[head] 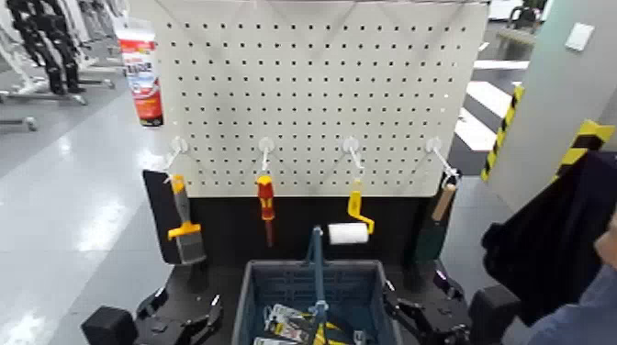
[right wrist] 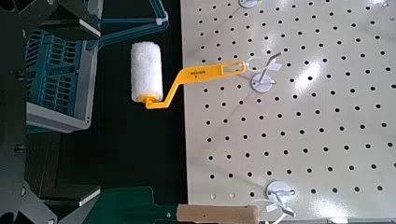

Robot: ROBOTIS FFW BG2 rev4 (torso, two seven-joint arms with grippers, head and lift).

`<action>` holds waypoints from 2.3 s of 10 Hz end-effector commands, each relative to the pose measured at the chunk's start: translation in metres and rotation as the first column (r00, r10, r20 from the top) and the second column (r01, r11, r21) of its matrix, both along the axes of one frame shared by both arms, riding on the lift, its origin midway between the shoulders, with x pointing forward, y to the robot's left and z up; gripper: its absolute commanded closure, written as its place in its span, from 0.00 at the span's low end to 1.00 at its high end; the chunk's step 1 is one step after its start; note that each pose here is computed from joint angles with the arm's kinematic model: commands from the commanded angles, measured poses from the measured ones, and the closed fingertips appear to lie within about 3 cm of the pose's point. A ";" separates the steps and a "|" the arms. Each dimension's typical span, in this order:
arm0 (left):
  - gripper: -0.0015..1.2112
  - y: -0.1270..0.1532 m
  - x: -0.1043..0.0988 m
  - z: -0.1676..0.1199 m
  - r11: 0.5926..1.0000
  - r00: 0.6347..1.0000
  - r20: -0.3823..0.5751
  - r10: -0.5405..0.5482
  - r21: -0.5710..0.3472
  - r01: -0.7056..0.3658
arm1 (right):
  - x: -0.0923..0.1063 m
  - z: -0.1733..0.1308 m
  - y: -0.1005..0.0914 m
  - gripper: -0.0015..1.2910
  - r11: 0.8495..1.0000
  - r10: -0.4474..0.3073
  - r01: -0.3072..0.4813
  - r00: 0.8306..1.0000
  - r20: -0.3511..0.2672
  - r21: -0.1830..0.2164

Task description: Put the tool with the wooden handle into the crate.

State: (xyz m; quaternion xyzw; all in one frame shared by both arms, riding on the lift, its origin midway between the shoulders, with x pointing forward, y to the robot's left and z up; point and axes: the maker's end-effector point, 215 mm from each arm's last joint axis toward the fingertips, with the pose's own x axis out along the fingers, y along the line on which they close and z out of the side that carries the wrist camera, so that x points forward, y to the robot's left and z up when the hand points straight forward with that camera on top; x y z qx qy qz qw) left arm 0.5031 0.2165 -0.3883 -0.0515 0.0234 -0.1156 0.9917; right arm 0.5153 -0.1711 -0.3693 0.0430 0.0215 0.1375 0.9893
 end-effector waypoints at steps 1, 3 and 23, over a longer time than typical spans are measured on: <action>0.08 0.002 -0.001 0.001 1.000 1.000 0.006 -0.002 0.015 0.002 | 0.000 -0.001 0.000 0.11 1.000 0.000 0.000 1.000 -0.002 0.002; 0.08 -0.001 0.000 -0.001 1.000 1.000 0.000 -0.005 0.016 0.005 | 0.000 -0.001 0.001 0.11 1.000 0.001 -0.001 1.000 -0.002 0.002; 0.09 -0.006 0.002 -0.011 1.000 0.999 -0.025 -0.020 -0.004 0.020 | 0.035 0.030 -0.131 0.11 0.957 0.218 -0.235 0.970 -0.112 -0.173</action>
